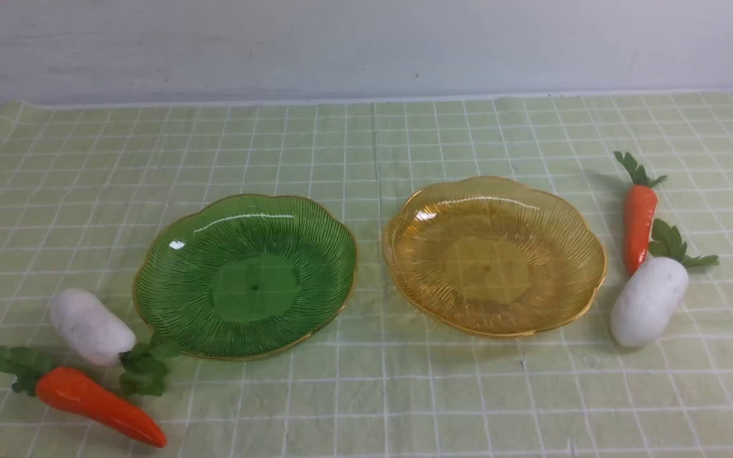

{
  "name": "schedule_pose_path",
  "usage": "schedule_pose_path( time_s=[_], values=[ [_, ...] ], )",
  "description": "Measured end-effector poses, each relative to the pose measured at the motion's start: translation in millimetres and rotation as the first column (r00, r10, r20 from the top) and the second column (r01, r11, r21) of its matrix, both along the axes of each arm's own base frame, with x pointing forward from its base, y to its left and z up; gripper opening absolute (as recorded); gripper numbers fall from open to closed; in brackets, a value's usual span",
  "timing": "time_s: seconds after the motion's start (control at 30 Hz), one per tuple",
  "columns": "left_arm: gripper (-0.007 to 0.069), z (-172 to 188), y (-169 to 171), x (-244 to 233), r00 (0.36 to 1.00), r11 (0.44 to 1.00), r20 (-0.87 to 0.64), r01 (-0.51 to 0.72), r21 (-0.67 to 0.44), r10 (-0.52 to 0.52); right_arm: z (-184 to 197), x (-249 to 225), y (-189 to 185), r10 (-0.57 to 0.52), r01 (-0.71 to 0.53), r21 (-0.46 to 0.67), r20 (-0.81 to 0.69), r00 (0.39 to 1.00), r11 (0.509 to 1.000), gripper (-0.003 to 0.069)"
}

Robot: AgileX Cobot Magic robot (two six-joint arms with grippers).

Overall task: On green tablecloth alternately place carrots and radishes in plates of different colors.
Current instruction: 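Pick up the carrot and put it on the nearest plate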

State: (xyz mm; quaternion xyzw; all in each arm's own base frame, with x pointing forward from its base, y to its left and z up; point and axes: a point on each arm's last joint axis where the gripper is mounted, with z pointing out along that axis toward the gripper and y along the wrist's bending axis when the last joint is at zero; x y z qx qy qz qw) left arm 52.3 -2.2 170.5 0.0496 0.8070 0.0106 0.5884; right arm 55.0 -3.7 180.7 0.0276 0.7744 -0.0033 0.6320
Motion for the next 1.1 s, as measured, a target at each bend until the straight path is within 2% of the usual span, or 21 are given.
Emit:
schedule_pose_path(
  time_s=[0.53, 0.63, 0.77, 0.87, 0.97, 1.0, 1.03, 1.1],
  values=[
    [-0.0008, 0.5, 0.0, 0.2, 1.0, 1.0, 0.006, -0.002, -0.008, 0.002, 0.0, 0.0, 0.0, 0.0, 0.0, 0.0, 0.0, 1.0, 1.0, -0.0014],
    [-0.0008, 6.5, -3.3, 1.9, 0.997, 0.978, 0.066, -0.013, -0.207, 0.028, 0.0, 0.0, 0.0, 0.0, 0.0, 0.0, 0.0, 1.0, 1.0, -0.0014],
    [-0.0008, 21.5, -3.7, 4.1, 0.976, 0.901, 0.198, 0.005, -0.433, 0.089, 0.0, 0.0, 0.0, 0.0, 0.0, 0.0, 0.0, 1.0, 1.0, -0.0014],
    [-0.0008, 28.3, -2.2, 4.4, 0.958, 0.872, 0.26, 0.021, -0.489, 0.122, 0.0, 0.0, 0.0, 0.0, 0.0, 0.0, 0.0, 1.0, 1.0, -0.0014],
    [-0.0008, 39.9, 2.4, 3.7, 0.913, 0.814, 0.357, 0.051, -0.579, 0.196, 0.0, 0.0, 0.0, 0.0, 0.0, 0.0, 0.0, 1.0, 1.0, -0.0014],
    [-0.0008, 43.8, 4.5, 3.1, 0.893, 0.796, 0.389, 0.062, -0.602, 0.225, 0.0, 0.0, 0.0, 0.0, 0.0, 0.0, 0.0, 1.0, 1.0, -0.0014],
    [-0.0008, 51.7, 9.6, 1.1, 0.844, 0.758, 0.452, 0.086, -0.647, 0.29, 0.0, 0.0, 0.0, 0.0, 0.0, 0.0, 0.0, 1.0, 1.0, -0.0014],
    [-0.0008, 56.1, 12.5, -0.4, 0.815, 0.74, 0.481, 0.099, -0.666, 0.324, 0.1, 0.0, 0.0, 0.0, 0.0, 0.0, 0.001, 1.0, 1.0, -0.0014]
  ],
)
